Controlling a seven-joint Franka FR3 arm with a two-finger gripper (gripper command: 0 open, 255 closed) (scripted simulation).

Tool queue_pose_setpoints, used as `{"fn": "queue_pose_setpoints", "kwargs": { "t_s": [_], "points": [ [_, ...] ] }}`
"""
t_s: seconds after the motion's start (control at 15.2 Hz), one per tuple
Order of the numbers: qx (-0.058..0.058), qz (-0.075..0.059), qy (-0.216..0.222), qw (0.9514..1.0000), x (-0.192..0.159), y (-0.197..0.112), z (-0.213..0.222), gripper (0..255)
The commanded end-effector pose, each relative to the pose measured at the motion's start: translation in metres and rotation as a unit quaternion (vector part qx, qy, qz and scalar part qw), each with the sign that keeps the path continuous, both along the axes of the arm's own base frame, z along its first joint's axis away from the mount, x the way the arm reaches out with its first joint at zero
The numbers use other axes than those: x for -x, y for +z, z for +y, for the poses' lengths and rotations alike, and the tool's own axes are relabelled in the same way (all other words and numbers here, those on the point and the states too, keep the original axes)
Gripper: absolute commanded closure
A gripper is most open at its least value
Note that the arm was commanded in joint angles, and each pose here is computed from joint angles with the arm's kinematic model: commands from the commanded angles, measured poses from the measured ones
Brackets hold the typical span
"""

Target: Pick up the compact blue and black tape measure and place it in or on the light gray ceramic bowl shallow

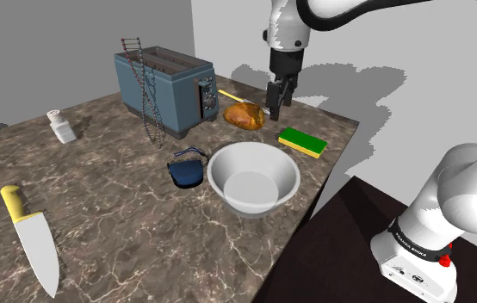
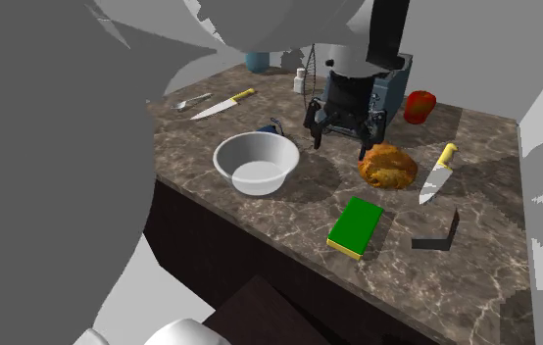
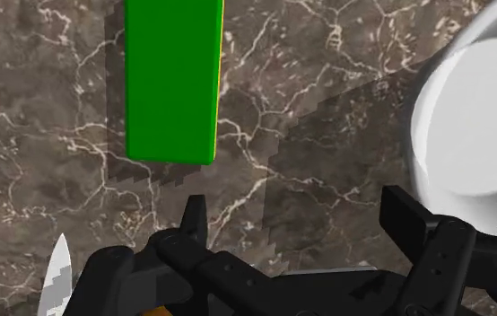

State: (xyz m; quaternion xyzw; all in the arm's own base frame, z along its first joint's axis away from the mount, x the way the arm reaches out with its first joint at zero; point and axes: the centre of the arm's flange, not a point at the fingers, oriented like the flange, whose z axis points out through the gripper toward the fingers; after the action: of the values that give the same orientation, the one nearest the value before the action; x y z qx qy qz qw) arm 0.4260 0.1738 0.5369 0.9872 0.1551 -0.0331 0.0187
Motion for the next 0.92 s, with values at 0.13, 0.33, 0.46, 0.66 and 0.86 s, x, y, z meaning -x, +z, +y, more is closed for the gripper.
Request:
{"fn": "queue_pose_setpoints", "kwargs": {
  "t_s": [0.13, 0.33, 0.46, 0.66, 0.86],
  "points": [
    [-0.005, -0.006, 0.023, 0.9997, -0.020, -0.010, 0.046, 0],
    [-0.009, -0.011, 0.039, 0.9991, -0.035, -0.017, 0.081, 0],
    [-0.011, -0.014, 0.051, 0.9986, -0.044, -0.020, 0.104, 0],
    [-0.014, -0.019, 0.067, 0.9974, -0.057, -0.026, 0.139, 0],
    [-0.018, -0.024, 0.084, 0.9960, -0.069, -0.031, 0.175, 0]
  ]
}}
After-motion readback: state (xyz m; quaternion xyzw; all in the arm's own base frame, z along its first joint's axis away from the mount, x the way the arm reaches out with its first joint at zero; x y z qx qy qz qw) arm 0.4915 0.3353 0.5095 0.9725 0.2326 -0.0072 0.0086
